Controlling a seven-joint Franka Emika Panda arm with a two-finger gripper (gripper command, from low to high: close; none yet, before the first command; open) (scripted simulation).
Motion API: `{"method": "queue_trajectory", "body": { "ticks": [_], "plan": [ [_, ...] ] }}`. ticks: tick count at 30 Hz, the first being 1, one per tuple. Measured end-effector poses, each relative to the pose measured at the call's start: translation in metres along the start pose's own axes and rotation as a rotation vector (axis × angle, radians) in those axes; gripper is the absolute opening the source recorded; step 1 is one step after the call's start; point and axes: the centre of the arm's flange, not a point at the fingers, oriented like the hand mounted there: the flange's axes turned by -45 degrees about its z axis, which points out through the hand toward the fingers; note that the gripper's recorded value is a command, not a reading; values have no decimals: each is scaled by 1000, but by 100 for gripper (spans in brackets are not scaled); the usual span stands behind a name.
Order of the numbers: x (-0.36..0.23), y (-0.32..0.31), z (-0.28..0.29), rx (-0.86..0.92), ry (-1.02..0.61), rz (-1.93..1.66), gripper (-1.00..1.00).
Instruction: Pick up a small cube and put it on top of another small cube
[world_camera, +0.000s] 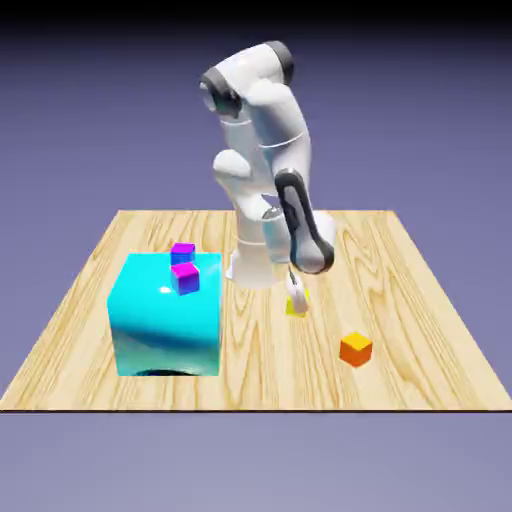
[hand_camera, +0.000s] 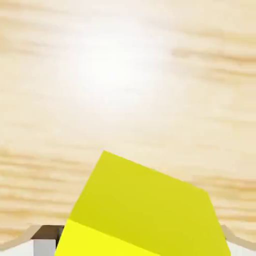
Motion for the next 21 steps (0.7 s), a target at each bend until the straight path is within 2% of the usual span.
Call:
{"method": "queue_trajectory", "body": {
  "ticks": [15, 17, 21],
  "plan": [
    [-2, -8, -56, 68, 0, -7, -100],
    [-21, -21, -55, 103, -15, -154, -100],
    [-12, -54, -45, 181, -33, -169, -100]
  ]
}}
